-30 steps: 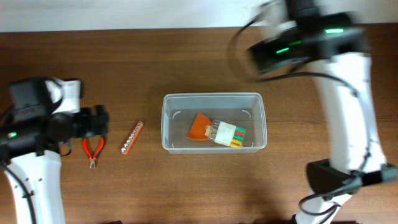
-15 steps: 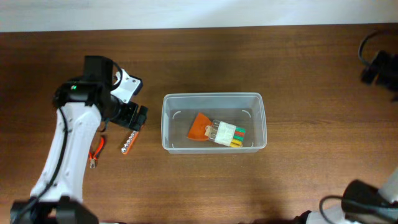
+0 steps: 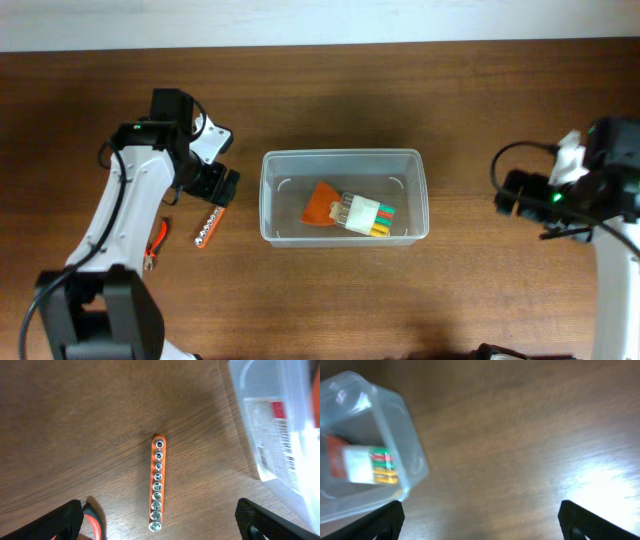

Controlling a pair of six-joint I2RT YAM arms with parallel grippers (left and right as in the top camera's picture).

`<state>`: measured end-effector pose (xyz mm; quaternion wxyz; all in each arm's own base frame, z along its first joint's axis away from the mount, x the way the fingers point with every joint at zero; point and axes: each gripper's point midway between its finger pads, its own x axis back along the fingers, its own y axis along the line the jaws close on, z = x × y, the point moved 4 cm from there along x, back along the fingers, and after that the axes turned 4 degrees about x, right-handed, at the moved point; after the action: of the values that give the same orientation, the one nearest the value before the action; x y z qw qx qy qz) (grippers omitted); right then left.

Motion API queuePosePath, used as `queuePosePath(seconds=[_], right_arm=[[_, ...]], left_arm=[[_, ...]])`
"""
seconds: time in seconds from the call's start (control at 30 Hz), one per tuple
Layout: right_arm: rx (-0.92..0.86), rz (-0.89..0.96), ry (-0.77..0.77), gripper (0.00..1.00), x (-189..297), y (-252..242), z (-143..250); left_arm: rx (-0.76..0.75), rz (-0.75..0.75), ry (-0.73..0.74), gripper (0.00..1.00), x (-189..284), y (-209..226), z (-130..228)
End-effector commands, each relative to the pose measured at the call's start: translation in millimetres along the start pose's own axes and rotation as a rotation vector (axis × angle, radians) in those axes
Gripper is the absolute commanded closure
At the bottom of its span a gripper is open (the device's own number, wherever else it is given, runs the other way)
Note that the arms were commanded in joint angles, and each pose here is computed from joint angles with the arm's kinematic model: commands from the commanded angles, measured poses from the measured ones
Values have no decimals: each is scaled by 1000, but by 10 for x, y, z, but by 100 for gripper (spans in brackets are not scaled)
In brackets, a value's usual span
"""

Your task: Pack container

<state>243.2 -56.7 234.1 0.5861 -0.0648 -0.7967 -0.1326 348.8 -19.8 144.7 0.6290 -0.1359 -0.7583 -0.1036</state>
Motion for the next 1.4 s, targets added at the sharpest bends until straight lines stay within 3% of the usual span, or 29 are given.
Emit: queuePosePath(seconds=[0.0, 0.27, 0.5, 0.97, 1.1, 1.23, 1.37], right_arm=[[19, -14, 50, 1, -229, 23, 142], [24, -10, 49, 1, -306, 6, 141], [25, -10, 42, 1, -308, 5, 127], [32, -4, 42, 1, -311, -2, 122], [33, -2, 39, 1, -312, -6, 117], [33, -2, 39, 1, -312, -5, 116], [33, -2, 39, 1, -311, -5, 116]], left_arm=[[-14, 11, 57, 1, -211, 7, 40], [-12, 38, 142, 1, -539, 14, 99], [2, 60, 210, 1, -854, -51, 376], [38, 63, 219, 1, -1198, -120, 677], [32, 7, 253, 10, -1221, -59, 766], [29, -19, 271, 11, -1255, -38, 840], [31, -25, 273, 25, -1259, -31, 848]])
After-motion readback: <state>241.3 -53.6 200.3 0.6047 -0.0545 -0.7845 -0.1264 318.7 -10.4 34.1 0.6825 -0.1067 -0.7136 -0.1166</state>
